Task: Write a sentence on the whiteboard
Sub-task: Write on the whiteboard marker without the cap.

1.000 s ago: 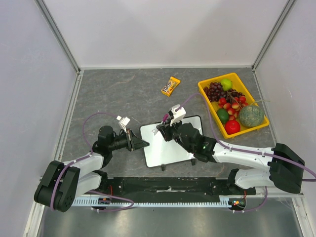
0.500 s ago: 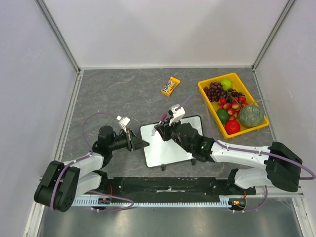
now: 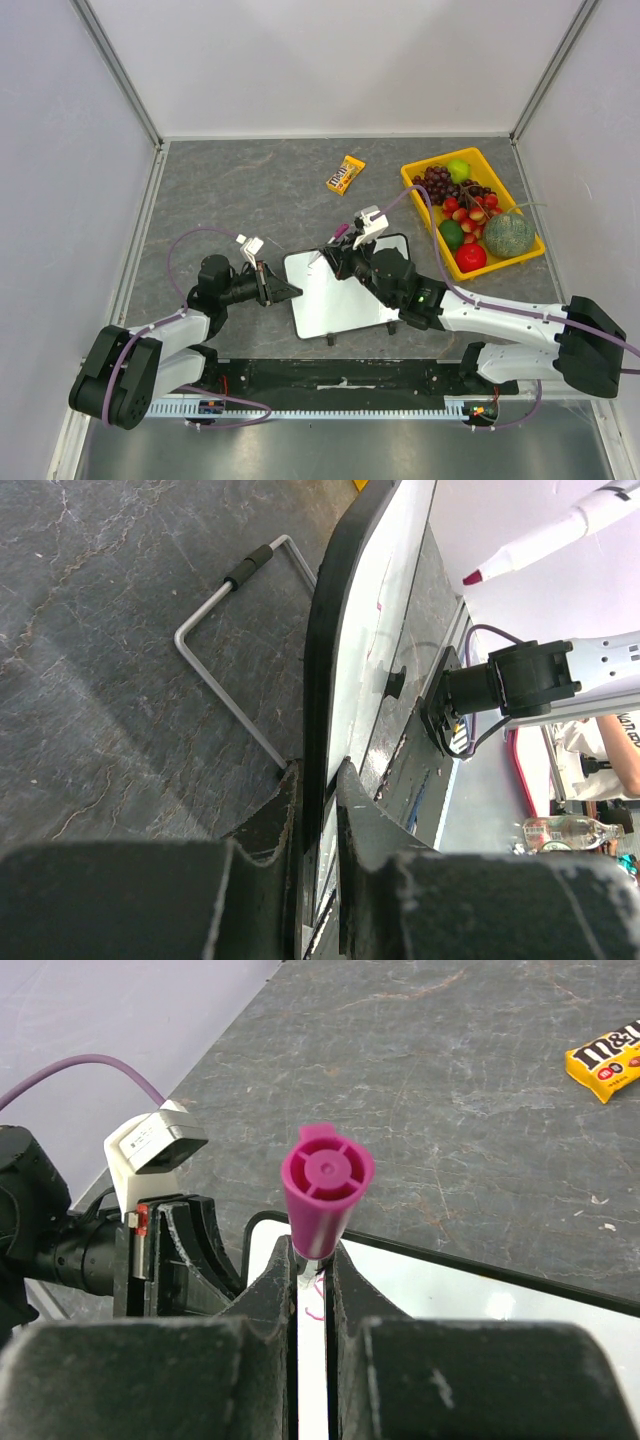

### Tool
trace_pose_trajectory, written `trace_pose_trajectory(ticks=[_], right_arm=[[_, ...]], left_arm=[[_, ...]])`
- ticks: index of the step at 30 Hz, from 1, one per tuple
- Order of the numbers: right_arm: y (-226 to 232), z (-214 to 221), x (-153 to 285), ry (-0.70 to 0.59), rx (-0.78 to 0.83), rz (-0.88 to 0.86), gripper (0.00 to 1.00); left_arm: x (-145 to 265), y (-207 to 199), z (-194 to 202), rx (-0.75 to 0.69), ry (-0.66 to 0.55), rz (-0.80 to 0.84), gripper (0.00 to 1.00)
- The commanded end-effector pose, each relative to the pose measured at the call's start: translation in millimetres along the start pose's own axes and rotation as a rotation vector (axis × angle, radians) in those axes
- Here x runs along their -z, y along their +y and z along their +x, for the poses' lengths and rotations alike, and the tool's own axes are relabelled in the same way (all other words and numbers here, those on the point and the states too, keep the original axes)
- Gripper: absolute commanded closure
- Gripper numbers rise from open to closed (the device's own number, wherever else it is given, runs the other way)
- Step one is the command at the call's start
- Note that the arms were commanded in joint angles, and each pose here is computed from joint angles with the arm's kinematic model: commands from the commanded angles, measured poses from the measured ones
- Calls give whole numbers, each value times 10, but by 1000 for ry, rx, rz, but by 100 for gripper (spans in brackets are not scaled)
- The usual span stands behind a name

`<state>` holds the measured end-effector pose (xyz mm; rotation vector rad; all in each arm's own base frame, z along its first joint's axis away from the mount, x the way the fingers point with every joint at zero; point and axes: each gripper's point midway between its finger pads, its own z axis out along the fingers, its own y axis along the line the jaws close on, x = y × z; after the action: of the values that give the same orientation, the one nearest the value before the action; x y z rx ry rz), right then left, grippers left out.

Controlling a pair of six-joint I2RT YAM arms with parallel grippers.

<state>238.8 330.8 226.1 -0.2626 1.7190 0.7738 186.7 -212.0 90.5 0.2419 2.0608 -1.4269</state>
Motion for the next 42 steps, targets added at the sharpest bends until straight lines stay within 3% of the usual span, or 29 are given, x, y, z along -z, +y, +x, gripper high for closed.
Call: trace_pose_trajectory(ticks=[1,23,36,42], right_arm=[[-96,-61,9,-29,14,50,100],[-258,244,-26,26,19,106,100],[-459,195,76,23,47,202,100],[-366,97,63,1,39,164,100]], left_arm=[[18,210,99,19,10,-89,98],[19,208,96,18,9,-88,98],[18,208,103,16,10,-87,98],[18,212,95,17,8,-89,98]])
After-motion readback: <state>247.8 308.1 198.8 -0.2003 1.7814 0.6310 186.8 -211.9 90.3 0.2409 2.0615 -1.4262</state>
